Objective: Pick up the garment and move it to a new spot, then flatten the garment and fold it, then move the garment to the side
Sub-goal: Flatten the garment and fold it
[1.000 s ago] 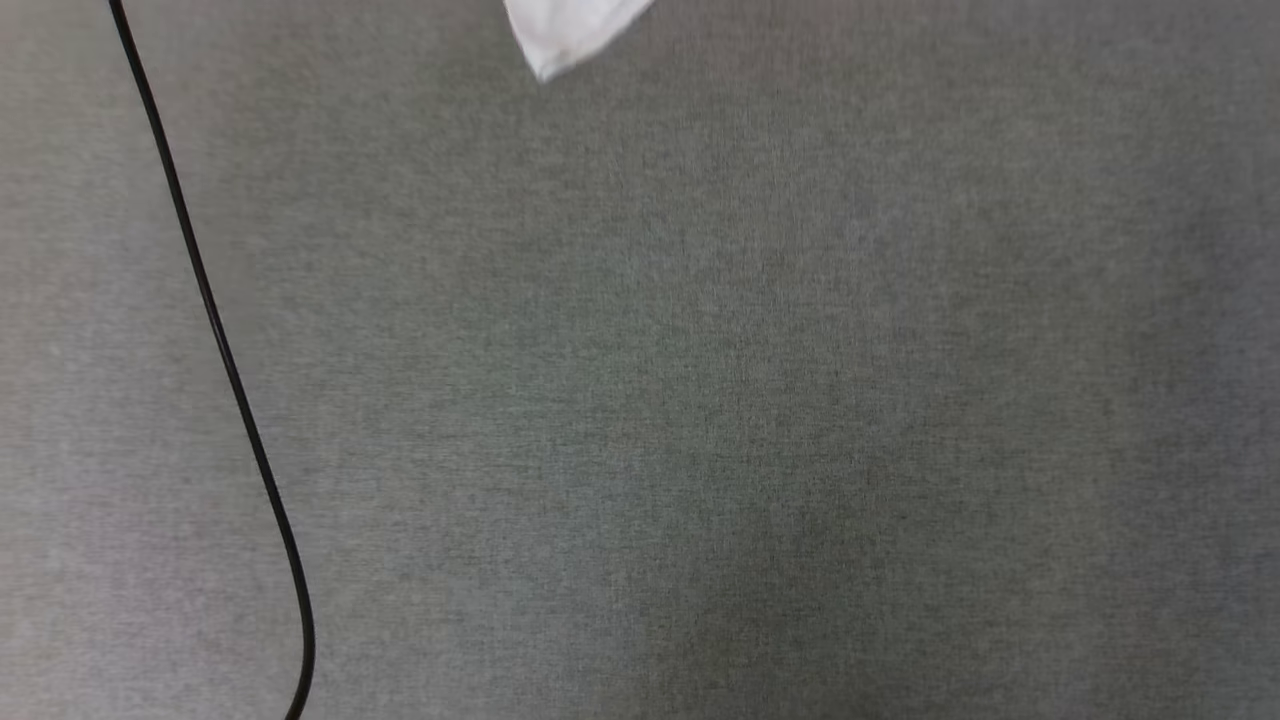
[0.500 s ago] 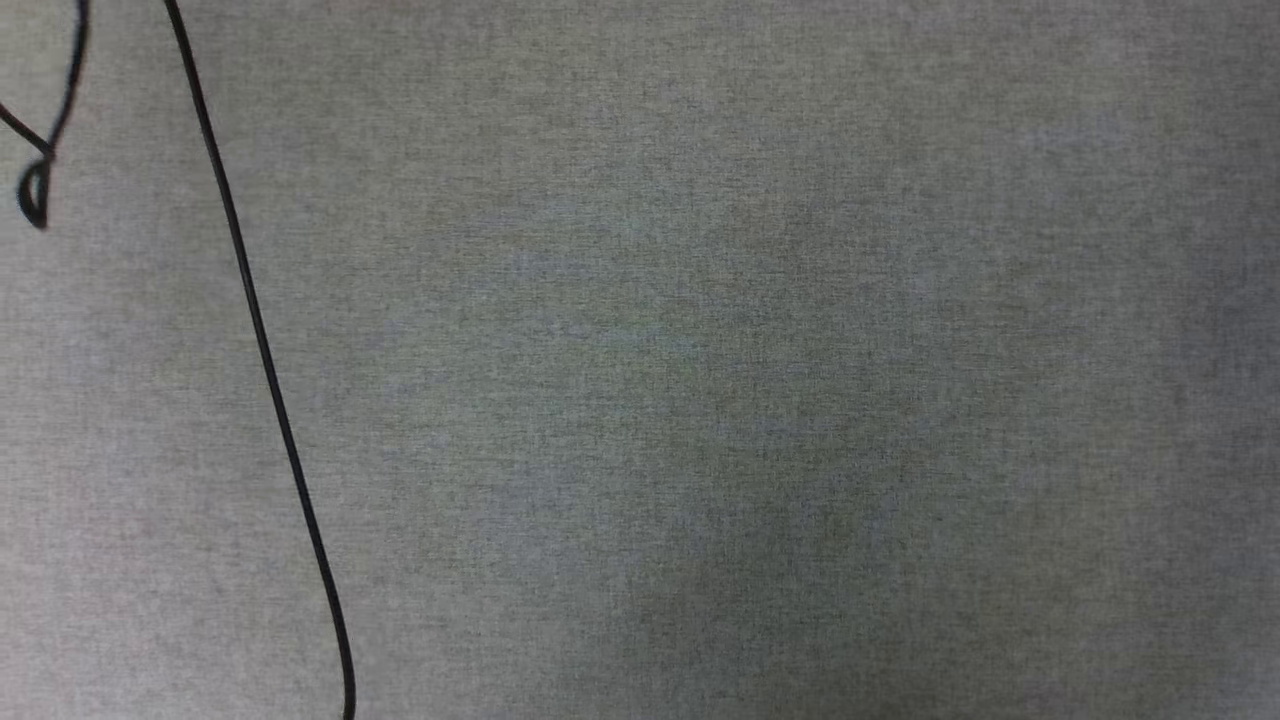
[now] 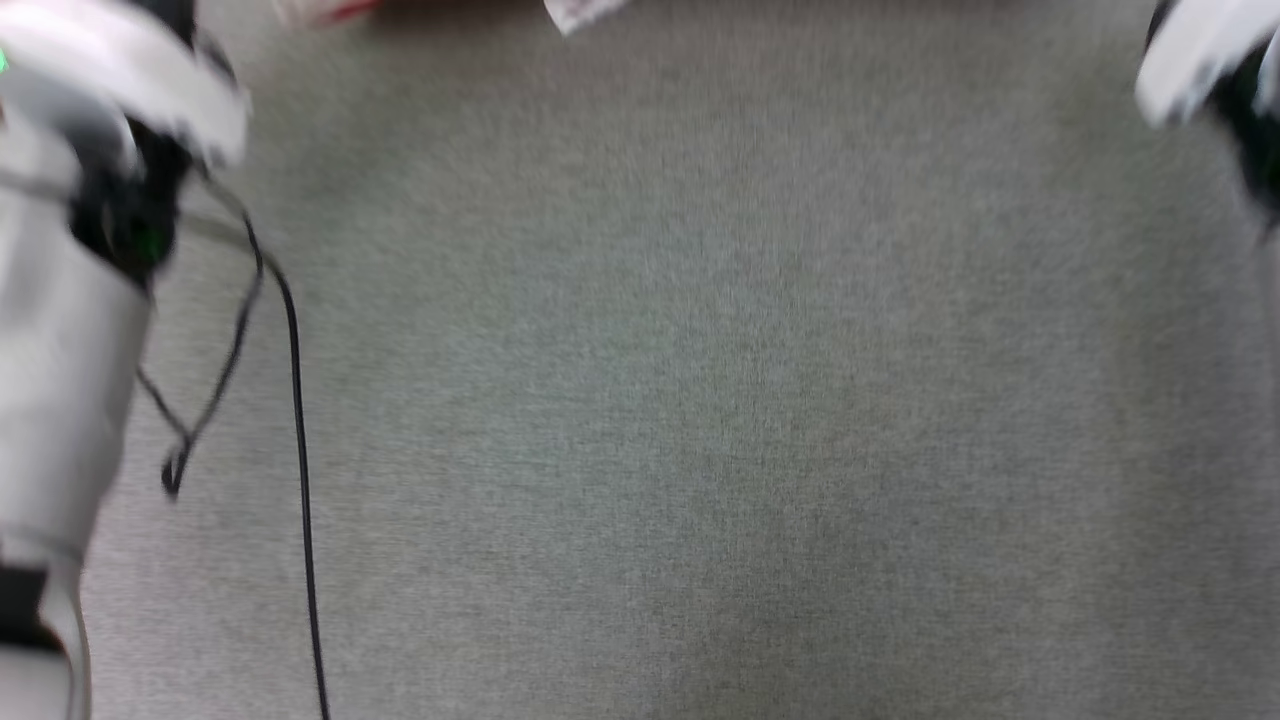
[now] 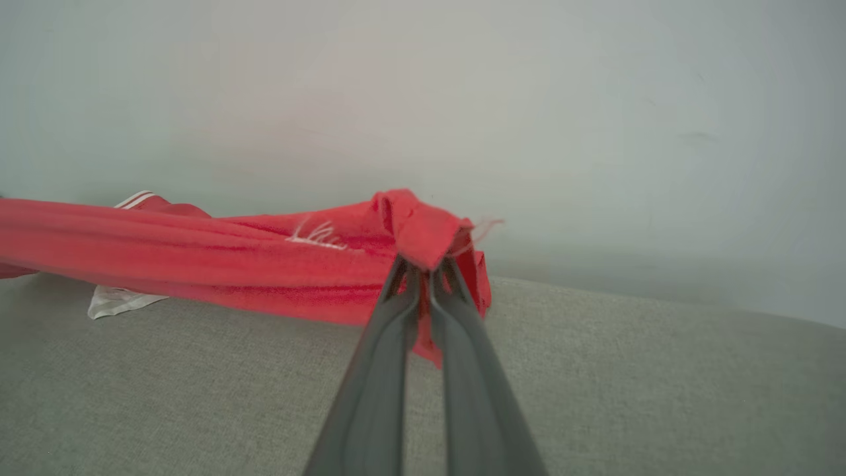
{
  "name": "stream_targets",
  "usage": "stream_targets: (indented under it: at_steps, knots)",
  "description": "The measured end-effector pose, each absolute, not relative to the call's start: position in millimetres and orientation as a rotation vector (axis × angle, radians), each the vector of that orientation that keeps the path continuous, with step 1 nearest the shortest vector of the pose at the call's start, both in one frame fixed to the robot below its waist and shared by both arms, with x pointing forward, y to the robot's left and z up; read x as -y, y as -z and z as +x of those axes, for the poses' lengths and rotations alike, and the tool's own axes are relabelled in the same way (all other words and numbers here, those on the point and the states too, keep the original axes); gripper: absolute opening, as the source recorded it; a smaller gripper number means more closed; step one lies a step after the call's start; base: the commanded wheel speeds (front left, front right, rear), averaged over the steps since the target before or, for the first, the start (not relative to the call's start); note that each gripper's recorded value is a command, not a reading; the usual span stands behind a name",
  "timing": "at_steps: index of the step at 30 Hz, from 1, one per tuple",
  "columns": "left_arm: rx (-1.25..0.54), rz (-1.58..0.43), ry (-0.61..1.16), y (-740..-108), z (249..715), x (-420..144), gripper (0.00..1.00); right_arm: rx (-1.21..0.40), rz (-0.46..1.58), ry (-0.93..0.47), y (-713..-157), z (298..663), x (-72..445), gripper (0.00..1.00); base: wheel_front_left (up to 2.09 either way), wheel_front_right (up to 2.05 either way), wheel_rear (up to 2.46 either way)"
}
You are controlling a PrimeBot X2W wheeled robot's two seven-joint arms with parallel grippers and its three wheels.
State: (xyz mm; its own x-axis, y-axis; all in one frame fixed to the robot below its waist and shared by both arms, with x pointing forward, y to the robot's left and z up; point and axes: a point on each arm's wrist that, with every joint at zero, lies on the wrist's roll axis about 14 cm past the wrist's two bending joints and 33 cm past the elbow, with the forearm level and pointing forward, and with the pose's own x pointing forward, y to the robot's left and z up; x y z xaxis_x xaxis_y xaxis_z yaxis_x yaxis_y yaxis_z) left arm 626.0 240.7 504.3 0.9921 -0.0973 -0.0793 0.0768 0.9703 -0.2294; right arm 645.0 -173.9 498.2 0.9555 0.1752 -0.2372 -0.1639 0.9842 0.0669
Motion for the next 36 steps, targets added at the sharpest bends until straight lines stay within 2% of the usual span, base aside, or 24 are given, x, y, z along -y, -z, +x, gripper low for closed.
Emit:
stream_targets:
  at_steps: [15, 25, 31, 36]
  knots:
    - [-0.173, -0.329, -0.029, -473, 458, -262, 0.0, -0.377, 0.137, -0.168, -464, 481, 184, 0.0, 0.0, 0.0, 0.0]
    - [-0.274, -0.399, -0.121, -447, 349, -257, 0.0, -0.469, 0.23, -0.109, -435, 377, 190, 0.0, 0.0, 0.0, 0.0]
    - [-0.33, -0.433, -0.173, -441, 300, -256, 0.0, -0.531, 0.264, -0.08, -421, 332, 190, 0.0, 0.0, 0.0, 0.0]
    - [-0.36, -0.453, -0.197, -442, 278, -255, 0.0, -0.555, 0.268, -0.066, -419, 314, 191, 0.0, 0.0, 0.0, 0.0]
